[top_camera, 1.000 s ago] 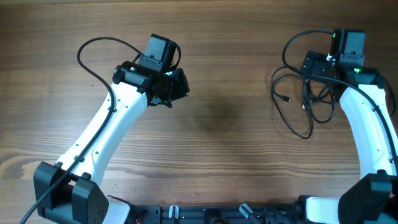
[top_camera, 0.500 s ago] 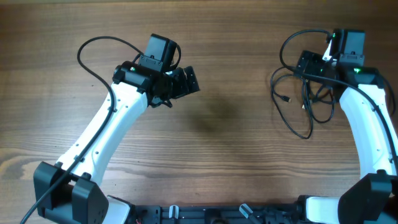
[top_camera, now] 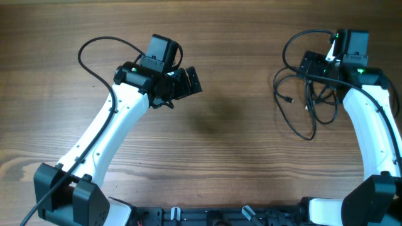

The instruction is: Untangle cables

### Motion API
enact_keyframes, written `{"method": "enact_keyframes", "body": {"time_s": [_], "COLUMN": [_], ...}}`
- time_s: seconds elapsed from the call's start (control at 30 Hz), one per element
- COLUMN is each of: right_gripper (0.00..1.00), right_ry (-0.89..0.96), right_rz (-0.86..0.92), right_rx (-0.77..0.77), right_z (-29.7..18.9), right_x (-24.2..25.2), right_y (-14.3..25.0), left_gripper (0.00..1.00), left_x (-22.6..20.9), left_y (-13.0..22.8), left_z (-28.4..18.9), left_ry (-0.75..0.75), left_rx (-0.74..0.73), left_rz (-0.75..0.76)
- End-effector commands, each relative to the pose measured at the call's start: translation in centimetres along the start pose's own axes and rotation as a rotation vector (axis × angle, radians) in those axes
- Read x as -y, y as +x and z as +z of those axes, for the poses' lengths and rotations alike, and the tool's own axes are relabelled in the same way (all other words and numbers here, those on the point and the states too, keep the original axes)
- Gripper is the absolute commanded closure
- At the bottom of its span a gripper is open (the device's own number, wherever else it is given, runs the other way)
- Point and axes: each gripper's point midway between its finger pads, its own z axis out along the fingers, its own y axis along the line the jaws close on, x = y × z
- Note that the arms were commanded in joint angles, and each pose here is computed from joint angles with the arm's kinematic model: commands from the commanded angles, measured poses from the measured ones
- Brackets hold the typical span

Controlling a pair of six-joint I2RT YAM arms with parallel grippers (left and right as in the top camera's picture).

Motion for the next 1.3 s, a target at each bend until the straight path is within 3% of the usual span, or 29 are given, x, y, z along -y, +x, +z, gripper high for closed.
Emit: {"method": "enact_keyframes", "body": {"time_s": [0.0,1.27], "right_gripper": [0.00,0.00], "right_ry": [-0.014,-0.020], "right_rz": [0.014,0.011], "right_rx": [-0.006,0.008], "right_z": [0.27,-0.20], "right_x": [-0.25,-0.46], "right_y": [-0.13,-0.37], "left_gripper": [0.00,0.00], "left_x": [-0.34,-0.34], "left_y": [0.04,0.04], "left_z": [0.38,0.38], "left_ry": [-0.019,-0.019], "left_rx": [0.001,0.001], "left_rz": [0.009,0.009]}}
